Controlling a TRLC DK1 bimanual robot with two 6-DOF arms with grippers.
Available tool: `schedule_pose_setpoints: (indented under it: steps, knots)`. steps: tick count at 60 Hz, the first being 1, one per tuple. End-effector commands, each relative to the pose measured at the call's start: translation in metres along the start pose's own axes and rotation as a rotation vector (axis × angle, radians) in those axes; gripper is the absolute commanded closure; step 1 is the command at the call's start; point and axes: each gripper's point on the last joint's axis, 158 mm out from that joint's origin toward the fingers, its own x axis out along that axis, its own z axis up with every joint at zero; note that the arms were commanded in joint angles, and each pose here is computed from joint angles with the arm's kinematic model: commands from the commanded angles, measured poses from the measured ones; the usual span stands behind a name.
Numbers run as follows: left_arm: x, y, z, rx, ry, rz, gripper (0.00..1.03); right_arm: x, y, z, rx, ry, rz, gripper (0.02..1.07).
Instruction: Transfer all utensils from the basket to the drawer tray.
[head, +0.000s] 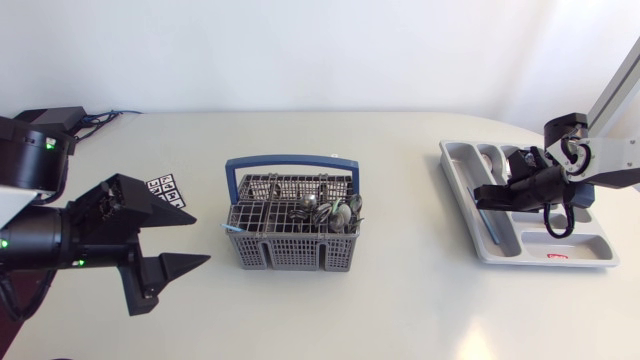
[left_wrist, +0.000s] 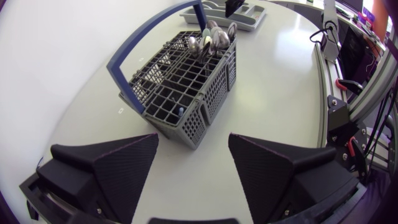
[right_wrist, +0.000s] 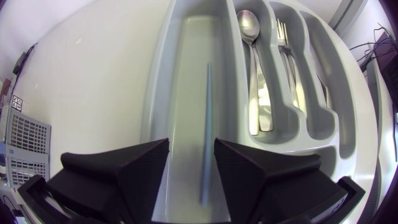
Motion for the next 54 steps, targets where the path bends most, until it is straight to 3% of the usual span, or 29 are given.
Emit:
schedule_pose_setpoints:
  steps: [1, 17, 26, 43, 51, 54]
  knots:
    - [0.006, -0.011, 0.0, 0.021, -0.025, -0.007, 0.25, -0.008, 0.009, 0.001, -0.011, -0.015, -0.005, 0.14]
    - [0.028, 0.005, 0.001, 0.002, -0.081, 0.102, 0.29, -0.038, 0.044, 0.002, -0.072, -0.074, 0.01, 0.14]
    - [0.04, 0.013, 0.004, -0.03, -0.104, 0.113, 0.4, -0.052, 0.073, 0.0, -0.116, -0.102, 0.045, 0.14]
    - [0.055, 0.013, 0.01, -0.035, -0.135, 0.11, 0.76, -0.066, 0.128, -0.02, -0.251, -0.113, 0.068, 0.14]
    - [0.056, 0.012, 0.007, -0.037, -0.13, 0.107, 0.81, -0.067, 0.136, -0.023, -0.272, -0.112, 0.071, 0.14]
    - [0.058, 0.011, 0.005, -0.038, -0.124, 0.103, 0.88, -0.066, 0.139, -0.025, -0.277, -0.108, 0.075, 0.14]
